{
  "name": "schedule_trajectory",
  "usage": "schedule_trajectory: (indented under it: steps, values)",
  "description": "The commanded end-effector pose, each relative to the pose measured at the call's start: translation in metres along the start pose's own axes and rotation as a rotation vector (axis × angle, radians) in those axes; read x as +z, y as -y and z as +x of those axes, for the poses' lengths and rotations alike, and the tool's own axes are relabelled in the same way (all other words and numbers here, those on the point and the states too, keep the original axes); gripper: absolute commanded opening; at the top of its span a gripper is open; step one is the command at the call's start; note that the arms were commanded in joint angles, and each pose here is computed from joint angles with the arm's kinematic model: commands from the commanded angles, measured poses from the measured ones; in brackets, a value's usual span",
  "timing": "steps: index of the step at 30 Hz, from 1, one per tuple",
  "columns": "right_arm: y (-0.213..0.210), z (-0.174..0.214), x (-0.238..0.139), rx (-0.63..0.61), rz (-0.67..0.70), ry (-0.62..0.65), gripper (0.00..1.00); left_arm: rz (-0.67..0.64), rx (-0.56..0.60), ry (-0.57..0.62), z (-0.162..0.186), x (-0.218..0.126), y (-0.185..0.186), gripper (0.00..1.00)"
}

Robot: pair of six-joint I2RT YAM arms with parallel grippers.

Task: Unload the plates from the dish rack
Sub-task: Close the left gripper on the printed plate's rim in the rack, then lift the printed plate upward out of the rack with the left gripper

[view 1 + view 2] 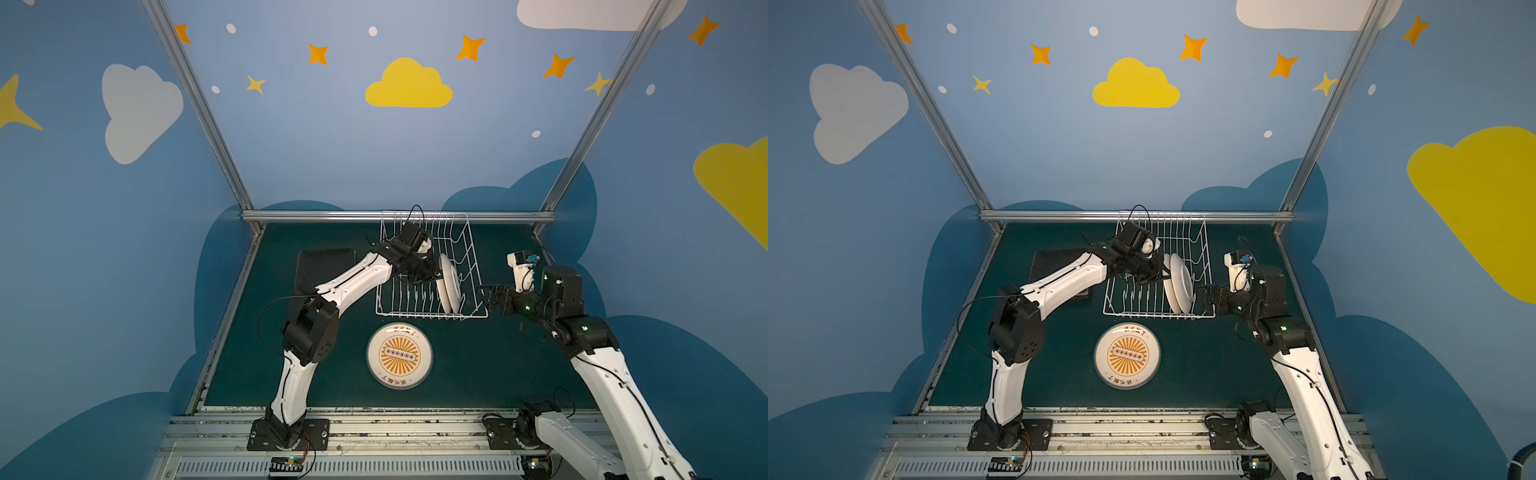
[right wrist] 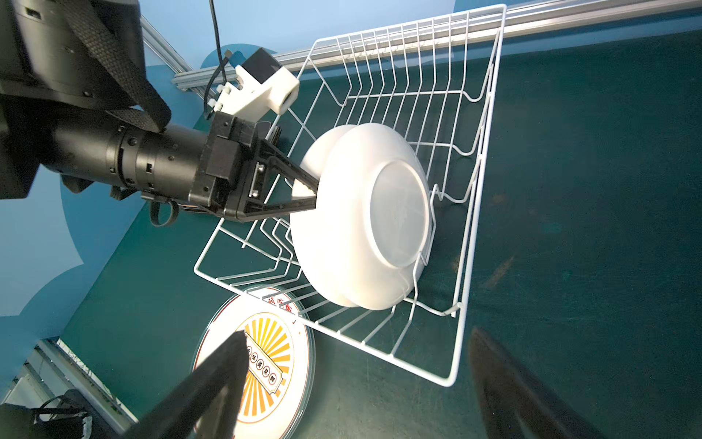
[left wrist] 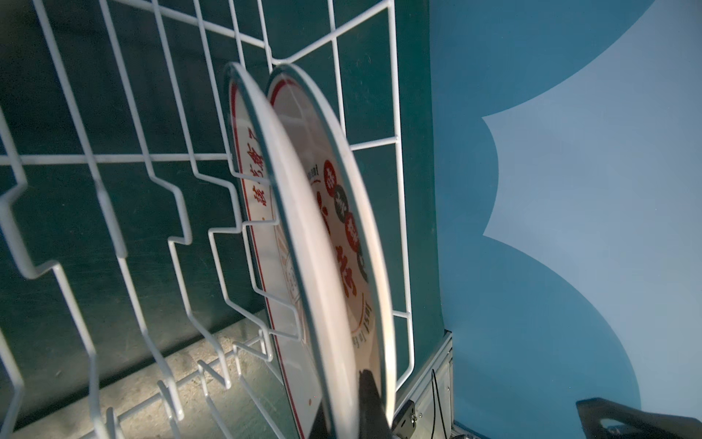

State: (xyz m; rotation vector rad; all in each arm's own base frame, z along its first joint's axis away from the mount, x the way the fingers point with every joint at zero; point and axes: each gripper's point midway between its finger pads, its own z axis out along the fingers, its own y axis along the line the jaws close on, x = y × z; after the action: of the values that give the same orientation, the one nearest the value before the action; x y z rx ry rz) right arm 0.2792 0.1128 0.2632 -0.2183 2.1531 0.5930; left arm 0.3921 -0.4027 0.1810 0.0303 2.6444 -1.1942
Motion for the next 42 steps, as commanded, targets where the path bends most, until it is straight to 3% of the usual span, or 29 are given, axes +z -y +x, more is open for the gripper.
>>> schedule_trajectory:
  steps: [1,15,42]
  values:
    - [-0.004,-0.017,-0.006,-0.015,-0.007,0.046,0.90,-0.019,-0.053,0.040,-0.005,-0.028,-0.001,0.03]
    - [-0.003,-0.020,-0.002,0.007,-0.005,0.050,0.90,0.103,-0.085,0.082,-0.015,-0.063,0.017,0.03]
    - [-0.008,-0.029,0.002,0.052,-0.041,0.076,0.90,-0.029,0.039,0.148,-0.011,-0.125,0.019,0.03]
